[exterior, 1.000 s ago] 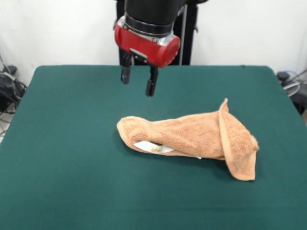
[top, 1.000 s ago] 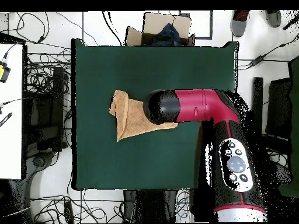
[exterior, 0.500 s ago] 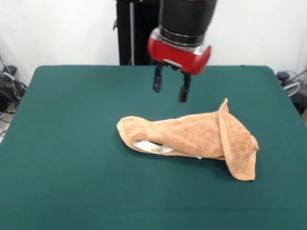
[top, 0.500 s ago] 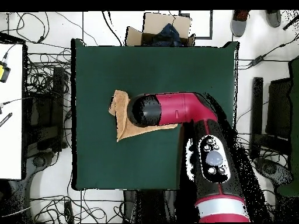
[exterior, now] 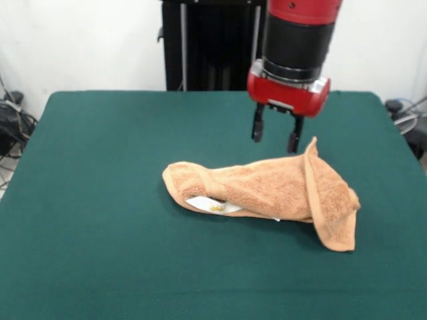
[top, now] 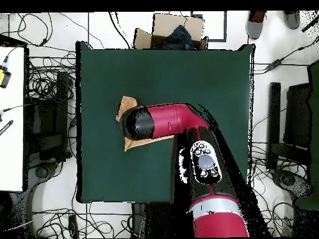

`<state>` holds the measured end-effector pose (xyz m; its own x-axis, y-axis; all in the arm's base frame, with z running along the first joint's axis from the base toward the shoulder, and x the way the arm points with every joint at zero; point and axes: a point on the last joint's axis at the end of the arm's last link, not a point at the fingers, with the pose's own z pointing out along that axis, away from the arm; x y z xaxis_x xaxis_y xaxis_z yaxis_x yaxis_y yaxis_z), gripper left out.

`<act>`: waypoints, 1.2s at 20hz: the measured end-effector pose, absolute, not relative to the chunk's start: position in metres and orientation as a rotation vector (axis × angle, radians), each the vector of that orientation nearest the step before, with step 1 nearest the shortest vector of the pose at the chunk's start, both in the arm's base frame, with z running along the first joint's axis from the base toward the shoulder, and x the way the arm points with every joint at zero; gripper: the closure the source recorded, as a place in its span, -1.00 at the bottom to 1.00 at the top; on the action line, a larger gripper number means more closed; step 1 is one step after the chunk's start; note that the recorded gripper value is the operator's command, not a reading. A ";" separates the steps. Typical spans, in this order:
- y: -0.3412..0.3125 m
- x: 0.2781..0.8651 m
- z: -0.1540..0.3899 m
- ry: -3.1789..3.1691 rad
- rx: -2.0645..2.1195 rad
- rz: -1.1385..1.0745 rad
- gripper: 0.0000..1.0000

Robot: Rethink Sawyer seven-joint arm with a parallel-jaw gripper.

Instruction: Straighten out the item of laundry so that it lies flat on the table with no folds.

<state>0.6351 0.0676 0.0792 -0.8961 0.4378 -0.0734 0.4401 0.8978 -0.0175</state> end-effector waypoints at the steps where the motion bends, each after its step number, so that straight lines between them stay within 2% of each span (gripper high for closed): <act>1: 0.071 0.634 0.075 2.995 0.685 -0.045 -1.00; 7: 0.089 0.628 0.049 2.988 0.645 -0.007 -1.00; 18: 0.114 0.614 -0.038 2.946 0.585 0.050 -1.00; 24: 0.115 0.616 -0.044 2.917 0.576 0.028 -1.00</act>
<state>0.6159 0.1149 -0.0435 -0.9114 0.3791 -0.1604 0.3759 0.9253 0.0507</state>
